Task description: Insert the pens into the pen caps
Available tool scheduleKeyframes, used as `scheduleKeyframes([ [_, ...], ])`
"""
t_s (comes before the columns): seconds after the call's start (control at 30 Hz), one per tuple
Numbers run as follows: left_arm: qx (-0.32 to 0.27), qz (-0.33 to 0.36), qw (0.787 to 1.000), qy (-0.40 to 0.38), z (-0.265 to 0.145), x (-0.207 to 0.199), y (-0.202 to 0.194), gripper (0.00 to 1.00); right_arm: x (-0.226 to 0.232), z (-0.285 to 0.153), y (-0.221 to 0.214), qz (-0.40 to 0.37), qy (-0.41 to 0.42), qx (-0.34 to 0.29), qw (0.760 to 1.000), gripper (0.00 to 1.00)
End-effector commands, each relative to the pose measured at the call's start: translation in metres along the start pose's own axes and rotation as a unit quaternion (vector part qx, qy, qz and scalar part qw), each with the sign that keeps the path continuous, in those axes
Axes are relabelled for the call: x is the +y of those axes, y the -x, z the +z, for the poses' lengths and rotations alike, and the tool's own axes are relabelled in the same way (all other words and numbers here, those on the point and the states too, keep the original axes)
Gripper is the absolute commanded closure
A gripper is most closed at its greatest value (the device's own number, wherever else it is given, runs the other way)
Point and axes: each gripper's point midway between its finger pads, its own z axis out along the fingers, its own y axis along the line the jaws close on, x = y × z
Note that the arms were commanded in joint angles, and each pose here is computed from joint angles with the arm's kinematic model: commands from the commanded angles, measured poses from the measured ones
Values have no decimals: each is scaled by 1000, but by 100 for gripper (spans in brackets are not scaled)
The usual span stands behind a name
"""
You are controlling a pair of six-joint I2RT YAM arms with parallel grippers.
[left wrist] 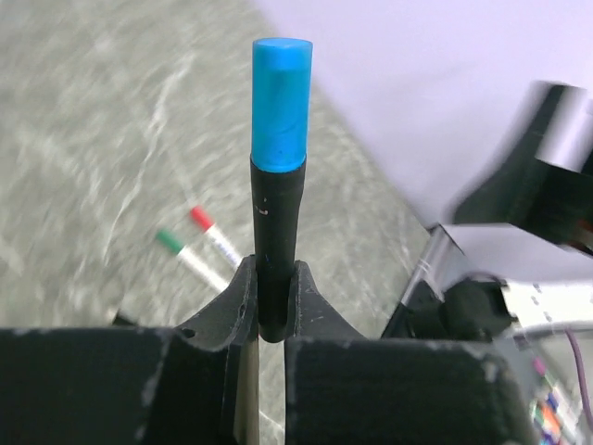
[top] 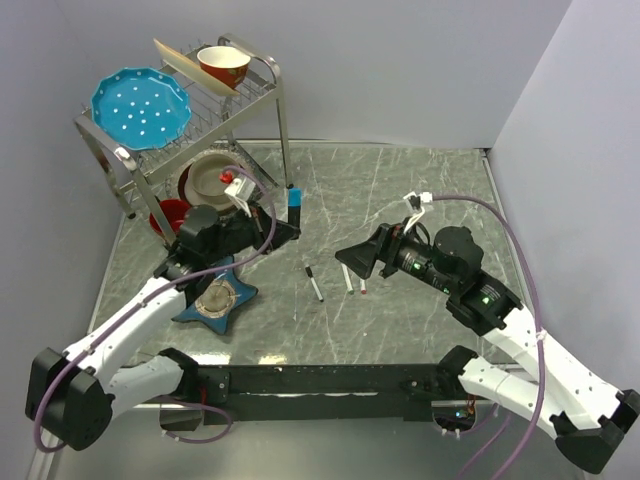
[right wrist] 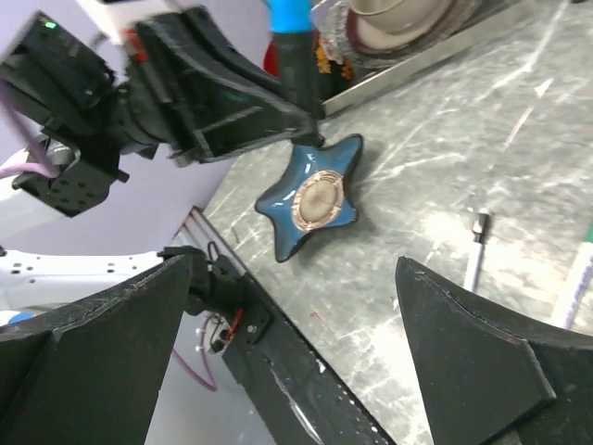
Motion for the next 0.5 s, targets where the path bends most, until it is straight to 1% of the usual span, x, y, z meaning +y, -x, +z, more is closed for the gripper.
scheduleKeyframes([
  [0.0, 27, -90, 987, 130, 11, 54, -42, 99, -29, -4, -10, 3, -56, -9, 998, 0],
  [0.03, 25, -102, 983, 153, 15, 62, -48, 99, -37, -4, -14, 18, -77, -5, 997, 0],
  [0.07, 35, -128, 977, 167, 21, 67, -61, 98, -47, -6, -7, 46, -115, -26, 992, 0],
  [0.1, 50, -134, 976, 164, 28, 60, -74, 99, -57, -10, -15, 57, -145, -10, 988, 0],
  [0.13, 49, -142, 972, 179, 33, 62, -81, 99, -61, -9, -17, 55, -156, -1, 986, 0],
  [0.17, 68, -148, 968, 191, 40, 66, -98, 99, -60, -10, -13, 34, -159, 3, 987, 0],
  [0.2, 79, -148, 969, 184, 50, 54, -105, 98, -63, -11, -15, 29, -166, 10, 986, 0],
  [0.23, 89, -160, 964, 191, 55, 54, -114, 98, -70, -13, -19, 27, -187, 22, 982, 0],
  [0.27, 105, -166, 957, 215, 61, 63, -130, 98, -72, -14, -19, 23, -194, 25, 980, 0],
  [0.3, 113, -168, 956, 213, 69, 55, -135, 98, -75, -16, -21, 21, -200, 28, 979, 0],
  [0.33, 118, -181, 950, 224, 73, 57, -142, 98, -78, -17, -24, 20, -207, 35, 977, 0],
  [0.37, 130, -186, 943, 242, 77, 65, -155, 99, -81, -19, -25, 19, -215, 36, 976, 0],
  [0.4, 136, -190, 940, 249, 80, 63, -161, 98, -82, -20, -27, 19, -218, 38, 975, 0],
  [0.43, 131, -200, 934, 265, 82, 67, -163, 98, -83, -23, -27, 16, -220, 39, 975, 0],
  [0.47, 137, -204, 929, 277, 84, 72, -172, 97, -85, -25, -29, 14, -223, 41, 974, 0],
])
